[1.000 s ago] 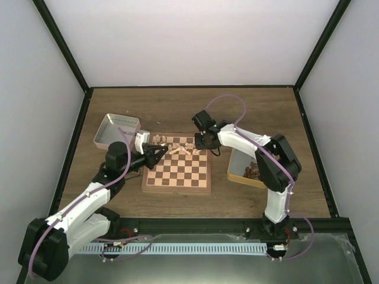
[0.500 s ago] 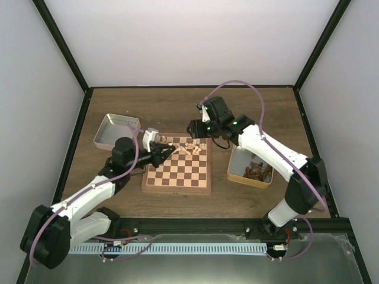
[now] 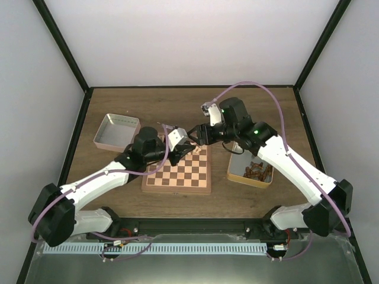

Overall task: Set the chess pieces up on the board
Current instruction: Adjust the chess piece.

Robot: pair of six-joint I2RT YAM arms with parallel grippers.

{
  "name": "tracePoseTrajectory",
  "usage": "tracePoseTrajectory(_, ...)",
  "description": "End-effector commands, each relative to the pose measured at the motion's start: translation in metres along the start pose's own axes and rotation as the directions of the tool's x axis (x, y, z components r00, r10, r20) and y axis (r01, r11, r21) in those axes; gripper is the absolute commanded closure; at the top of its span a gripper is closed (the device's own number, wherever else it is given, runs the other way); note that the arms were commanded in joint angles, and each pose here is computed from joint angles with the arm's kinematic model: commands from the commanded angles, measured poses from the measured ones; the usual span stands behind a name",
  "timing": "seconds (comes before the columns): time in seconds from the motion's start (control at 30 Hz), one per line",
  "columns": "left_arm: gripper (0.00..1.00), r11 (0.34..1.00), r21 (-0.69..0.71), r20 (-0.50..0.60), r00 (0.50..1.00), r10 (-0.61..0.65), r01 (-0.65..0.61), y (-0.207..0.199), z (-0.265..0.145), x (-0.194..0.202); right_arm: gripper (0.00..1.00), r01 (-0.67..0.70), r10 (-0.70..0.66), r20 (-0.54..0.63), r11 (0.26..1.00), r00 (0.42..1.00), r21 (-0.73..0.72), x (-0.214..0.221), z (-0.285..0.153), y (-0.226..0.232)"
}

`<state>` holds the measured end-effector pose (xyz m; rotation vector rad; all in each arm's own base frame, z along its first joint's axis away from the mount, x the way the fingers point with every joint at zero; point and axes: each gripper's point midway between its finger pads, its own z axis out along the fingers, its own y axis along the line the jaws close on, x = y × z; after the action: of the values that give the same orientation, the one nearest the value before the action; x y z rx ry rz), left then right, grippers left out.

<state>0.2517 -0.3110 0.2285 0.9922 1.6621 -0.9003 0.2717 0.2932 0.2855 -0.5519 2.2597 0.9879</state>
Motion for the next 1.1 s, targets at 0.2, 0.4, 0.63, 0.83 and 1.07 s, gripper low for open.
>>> tracePoseTrajectory(0.2,0.91,0.950,-0.049,-0.005,0.951,0.309,-0.308,0.010,0.006,-0.023,0.47,0.006,-0.008,-0.042,0.999,0.999,-0.036,0.019,-0.011,0.007)
tracePoseTrajectory(0.4,0.91,0.944,-0.056,-0.017,0.945,0.326,-0.326,0.013,0.007,-0.024,0.54,-0.013,0.012,-0.059,1.000,0.998,-0.017,0.020,-0.001,0.000)
tracePoseTrajectory(0.63,0.91,0.942,-0.047,0.013,0.943,0.332,-0.331,0.008,0.005,-0.030,0.67,-0.031,0.031,-0.073,1.000,0.997,0.001,0.025,0.007,-0.007)
tracePoseTrajectory(0.83,0.90,0.939,-0.042,0.020,0.939,0.344,-0.343,0.006,0.003,-0.029,0.72,-0.050,0.050,-0.063,0.999,0.997,-0.002,0.025,0.012,-0.010)
tracePoseTrajectory(1.07,0.89,0.935,-0.051,0.029,0.935,0.353,-0.352,0.005,0.000,-0.032,0.79,-0.070,0.068,-0.070,0.997,0.995,-0.030,0.025,0.018,-0.008)
